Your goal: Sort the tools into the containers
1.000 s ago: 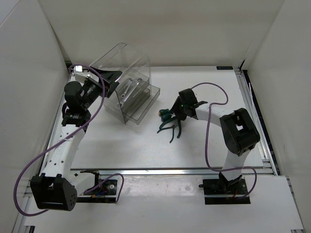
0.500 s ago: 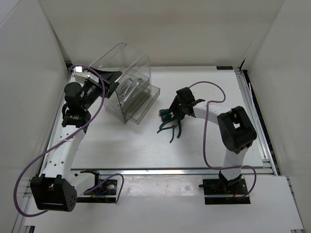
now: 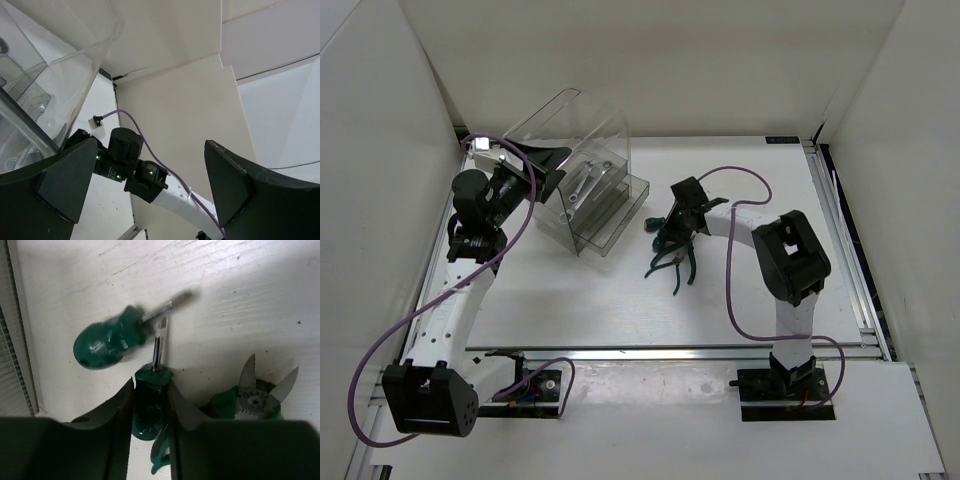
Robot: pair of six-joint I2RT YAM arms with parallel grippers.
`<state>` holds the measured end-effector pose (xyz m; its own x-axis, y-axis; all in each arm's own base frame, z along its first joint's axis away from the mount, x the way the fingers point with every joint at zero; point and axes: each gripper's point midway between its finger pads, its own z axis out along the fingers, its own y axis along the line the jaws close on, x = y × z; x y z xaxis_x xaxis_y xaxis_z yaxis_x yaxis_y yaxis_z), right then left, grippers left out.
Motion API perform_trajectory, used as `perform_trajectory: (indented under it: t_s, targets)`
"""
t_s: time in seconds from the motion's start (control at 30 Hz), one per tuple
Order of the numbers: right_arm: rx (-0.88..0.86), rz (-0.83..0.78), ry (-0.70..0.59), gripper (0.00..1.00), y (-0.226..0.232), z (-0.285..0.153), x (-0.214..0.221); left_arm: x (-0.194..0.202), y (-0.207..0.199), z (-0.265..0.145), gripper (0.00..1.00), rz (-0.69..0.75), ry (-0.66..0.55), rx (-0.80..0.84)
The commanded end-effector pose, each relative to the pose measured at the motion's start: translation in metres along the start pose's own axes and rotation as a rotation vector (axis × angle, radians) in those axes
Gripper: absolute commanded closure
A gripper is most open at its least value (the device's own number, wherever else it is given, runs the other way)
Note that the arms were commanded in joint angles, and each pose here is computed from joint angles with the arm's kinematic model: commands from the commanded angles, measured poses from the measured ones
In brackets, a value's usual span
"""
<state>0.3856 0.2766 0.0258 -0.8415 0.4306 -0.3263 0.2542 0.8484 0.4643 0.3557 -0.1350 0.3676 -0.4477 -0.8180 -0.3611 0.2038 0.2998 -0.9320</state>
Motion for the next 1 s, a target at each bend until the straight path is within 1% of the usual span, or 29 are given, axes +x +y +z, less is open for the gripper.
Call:
perform_trajectory:
  t_s: [0.0, 0.07, 0.1, 0.17, 0.3, 0.33, 0.4, 0.47, 0.53, 0.57, 0.7, 0.73, 0.8, 0.83, 0.87, 0.9, 0.97]
  targets:
    - [0.102, 0.0, 0.028, 0.79, -0.024, -0.002, 0.011, 0.012, 0.041, -0.003, 0.01, -0.061, 0.033, -0.136]
    - [0.112, 0.003, 0.025, 0.89, -0.028, -0.003, 0.014, 0.011, 0.041, -0.003, 0.01, -0.061, 0.029, -0.137]
    - [0.123, 0.002, 0.011, 0.96, -0.032, -0.007, 0.013, 0.011, 0.042, -0.003, 0.01, -0.064, 0.026, -0.139]
    - [0.119, 0.019, -0.008, 1.0, -0.031, -0.016, 0.007, 0.013, 0.042, -0.003, 0.01, -0.067, 0.035, -0.138]
    - [0.057, 0.071, -0.078, 1.0, -0.02, -0.039, -0.007, 0.013, 0.042, -0.003, 0.01, -0.068, 0.033, -0.139]
    - [0.02, 0.08, -0.101, 1.0, -0.011, -0.051, -0.012, 0.013, 0.043, -0.003, 0.01, -0.071, 0.032, -0.139]
    - [-0.031, 0.11, -0.129, 1.0, 0.001, -0.059, -0.02, 0.013, 0.042, -0.003, 0.01, -0.074, 0.033, -0.137]
    - [-0.133, 0.13, -0.181, 1.0, 0.026, -0.077, -0.035, 0.012, 0.041, -0.002, 0.01, -0.072, 0.033, -0.133]
    - [-0.215, 0.152, -0.19, 1.0, 0.045, -0.087, -0.04, 0.011, 0.04, -0.002, 0.01, -0.073, 0.03, -0.133]
    - [-0.277, 0.158, -0.218, 1.0, 0.061, -0.095, -0.049, 0.012, 0.041, -0.001, 0.01, -0.072, 0.033, -0.133]
    - [-0.416, 0.142, -0.213, 1.0, 0.109, -0.106, -0.058, 0.013, 0.042, -0.003, 0.01, -0.074, 0.037, -0.134]
    - [-0.491, 0.113, -0.169, 1.0, 0.133, -0.115, -0.057, 0.014, 0.042, -0.003, 0.01, -0.077, 0.037, -0.135]
    - [-0.503, 0.071, -0.12, 1.0, 0.149, -0.102, -0.046, 0.015, 0.044, -0.002, 0.01, -0.08, 0.041, -0.138]
    - [-0.54, 0.046, -0.127, 1.0, 0.168, -0.11, -0.049, 0.014, 0.043, -0.003, 0.01, -0.08, 0.036, -0.134]
    - [-0.529, 0.016, -0.12, 1.0, 0.172, -0.097, -0.045, 0.014, 0.042, -0.003, 0.01, -0.079, 0.037, -0.132]
    - [-0.51, -0.009, -0.093, 1.0, 0.176, -0.093, -0.032, 0.013, 0.042, -0.003, 0.01, -0.076, 0.035, -0.13]
    - [-0.526, -0.031, -0.092, 1.0, 0.188, -0.093, -0.031, 0.013, 0.042, -0.003, 0.01, -0.079, 0.035, -0.13]
